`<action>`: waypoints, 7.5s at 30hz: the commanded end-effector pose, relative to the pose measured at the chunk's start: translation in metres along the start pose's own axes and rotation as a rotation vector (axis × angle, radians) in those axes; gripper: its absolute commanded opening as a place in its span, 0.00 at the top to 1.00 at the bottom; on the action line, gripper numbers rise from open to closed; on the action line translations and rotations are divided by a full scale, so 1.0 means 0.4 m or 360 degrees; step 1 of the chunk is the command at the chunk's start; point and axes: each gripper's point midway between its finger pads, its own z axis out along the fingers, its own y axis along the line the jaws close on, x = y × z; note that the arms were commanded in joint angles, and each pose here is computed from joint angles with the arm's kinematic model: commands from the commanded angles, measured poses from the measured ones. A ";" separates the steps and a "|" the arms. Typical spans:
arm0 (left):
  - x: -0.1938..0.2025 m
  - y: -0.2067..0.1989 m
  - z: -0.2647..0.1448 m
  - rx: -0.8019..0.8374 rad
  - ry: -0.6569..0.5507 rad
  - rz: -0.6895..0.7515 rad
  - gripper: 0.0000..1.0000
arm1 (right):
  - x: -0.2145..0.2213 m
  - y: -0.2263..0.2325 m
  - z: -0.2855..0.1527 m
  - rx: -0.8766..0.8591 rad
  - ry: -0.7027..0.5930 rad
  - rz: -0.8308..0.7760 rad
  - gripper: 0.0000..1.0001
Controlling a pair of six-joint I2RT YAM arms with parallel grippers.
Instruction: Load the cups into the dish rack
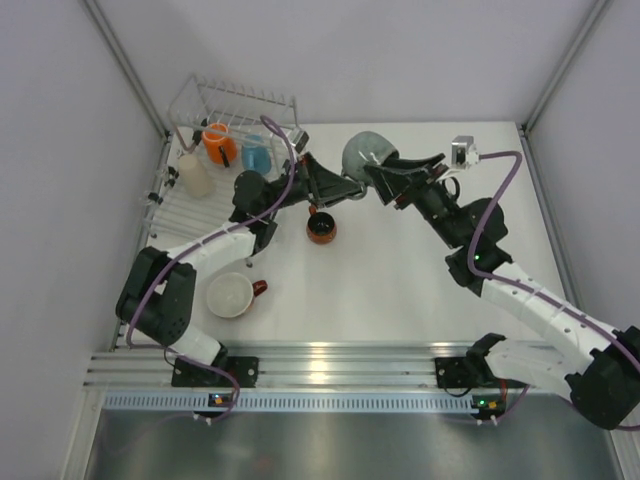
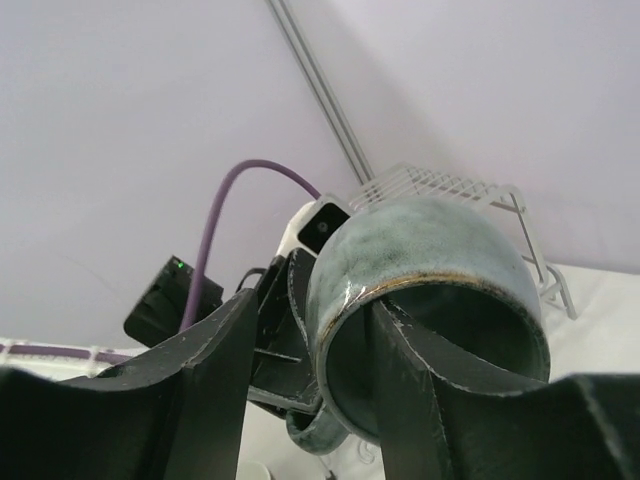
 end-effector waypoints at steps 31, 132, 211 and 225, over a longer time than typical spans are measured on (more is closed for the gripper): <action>-0.351 0.128 -0.614 -0.2299 -0.0866 0.1108 1.00 | -0.145 0.010 -0.115 0.0156 -0.0211 -0.0280 0.48; -0.284 0.121 -0.500 -0.1694 -0.0569 0.0986 0.41 | 0.268 -0.300 -0.041 0.0924 0.1034 -0.0015 0.56; -0.171 0.042 -0.361 -0.1074 -0.0504 0.0379 0.36 | 0.382 -0.326 0.037 0.0672 0.0907 -0.0707 1.00; -0.118 0.053 -0.297 -0.0840 -0.0375 0.0002 0.25 | 0.288 -0.222 0.033 0.0363 0.0548 -0.1336 1.00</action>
